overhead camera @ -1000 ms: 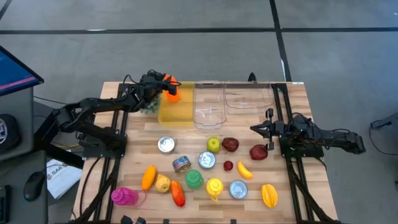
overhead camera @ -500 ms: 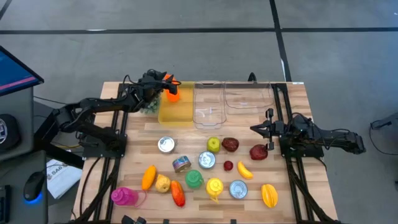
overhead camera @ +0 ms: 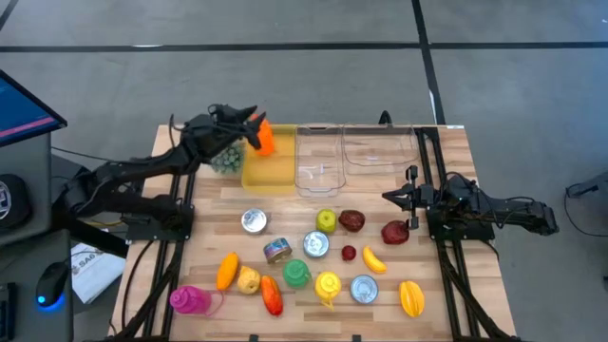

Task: Pick & Place Food Item
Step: Put the red apple into the right transparent bin

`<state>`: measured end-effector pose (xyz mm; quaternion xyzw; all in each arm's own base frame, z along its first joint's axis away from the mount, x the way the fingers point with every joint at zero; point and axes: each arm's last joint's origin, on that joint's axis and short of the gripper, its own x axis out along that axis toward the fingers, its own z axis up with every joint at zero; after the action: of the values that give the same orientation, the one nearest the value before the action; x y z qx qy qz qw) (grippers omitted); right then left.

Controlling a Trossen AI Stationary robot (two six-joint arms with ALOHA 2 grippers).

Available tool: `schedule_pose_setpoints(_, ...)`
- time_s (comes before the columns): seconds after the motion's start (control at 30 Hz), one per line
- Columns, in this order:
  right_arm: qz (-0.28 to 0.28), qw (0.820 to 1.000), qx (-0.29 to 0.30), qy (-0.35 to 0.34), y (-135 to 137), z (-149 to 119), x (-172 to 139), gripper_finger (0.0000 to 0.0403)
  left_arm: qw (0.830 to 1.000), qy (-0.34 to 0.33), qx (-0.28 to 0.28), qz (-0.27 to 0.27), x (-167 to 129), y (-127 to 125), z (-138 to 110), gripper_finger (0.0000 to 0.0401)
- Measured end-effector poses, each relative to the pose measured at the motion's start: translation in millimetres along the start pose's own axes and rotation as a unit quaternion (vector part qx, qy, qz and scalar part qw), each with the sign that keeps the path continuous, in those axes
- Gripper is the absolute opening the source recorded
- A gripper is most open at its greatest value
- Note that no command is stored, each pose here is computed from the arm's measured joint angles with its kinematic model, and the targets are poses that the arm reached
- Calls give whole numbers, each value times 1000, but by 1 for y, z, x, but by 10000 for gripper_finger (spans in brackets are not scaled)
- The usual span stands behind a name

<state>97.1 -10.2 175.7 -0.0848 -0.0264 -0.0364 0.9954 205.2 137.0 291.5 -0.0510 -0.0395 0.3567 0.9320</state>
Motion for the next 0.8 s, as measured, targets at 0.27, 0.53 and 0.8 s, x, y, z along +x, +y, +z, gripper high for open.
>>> schedule_pose_setpoints(0.27, 0, 1000, 0, 0, 0, 0, 0, 13, 980, -13, -3, -197, -23, -40, 12, 110)
schedule_pose_setpoints(0.53, 0, 1000, 0, 0, 0, 0, 0, 13, 957, 16, 38, -286, -36, -70, 3, 64)
schedule_pose_setpoints(0.8, 0, 1000, 0, 0, 0, 0, 0, 13, 943, 48, 43, -326, -45, -88, -9, 27)
